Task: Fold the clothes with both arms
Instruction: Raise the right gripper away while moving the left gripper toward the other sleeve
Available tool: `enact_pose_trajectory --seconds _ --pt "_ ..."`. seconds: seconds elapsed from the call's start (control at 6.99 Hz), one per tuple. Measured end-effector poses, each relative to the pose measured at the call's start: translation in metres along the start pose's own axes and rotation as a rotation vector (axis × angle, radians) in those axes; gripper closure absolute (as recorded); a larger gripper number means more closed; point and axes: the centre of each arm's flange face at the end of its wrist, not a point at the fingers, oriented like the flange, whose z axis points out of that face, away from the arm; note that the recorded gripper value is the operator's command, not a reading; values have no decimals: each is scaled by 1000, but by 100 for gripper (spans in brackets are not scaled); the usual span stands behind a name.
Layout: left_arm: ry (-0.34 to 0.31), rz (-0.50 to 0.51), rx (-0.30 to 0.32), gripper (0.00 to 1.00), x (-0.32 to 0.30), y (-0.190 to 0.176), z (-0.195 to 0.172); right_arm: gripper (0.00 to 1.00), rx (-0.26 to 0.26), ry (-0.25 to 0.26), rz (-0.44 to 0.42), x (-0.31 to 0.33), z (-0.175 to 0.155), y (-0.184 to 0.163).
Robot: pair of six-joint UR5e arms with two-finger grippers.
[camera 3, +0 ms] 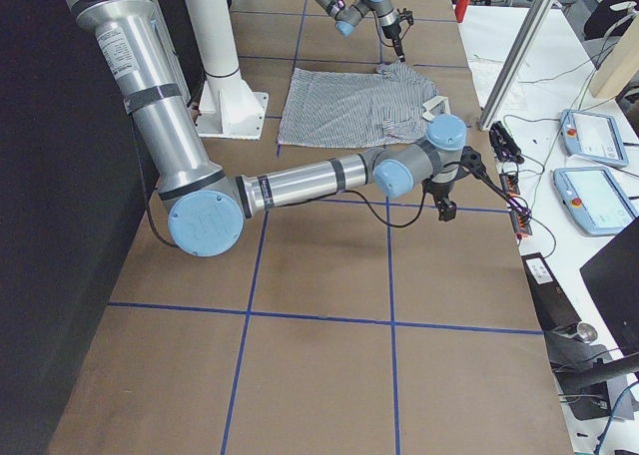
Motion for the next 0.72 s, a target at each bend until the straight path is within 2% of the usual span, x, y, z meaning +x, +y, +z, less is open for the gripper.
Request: enact_pose_trajectory --seconds 0.57,0.72 --pt "12 105 1 47 -1 2 0 0 0 -1 -1 1 1 2" --pt "21 113 7 52 -1 2 -2 0 0 -1 -1 1 1 2"
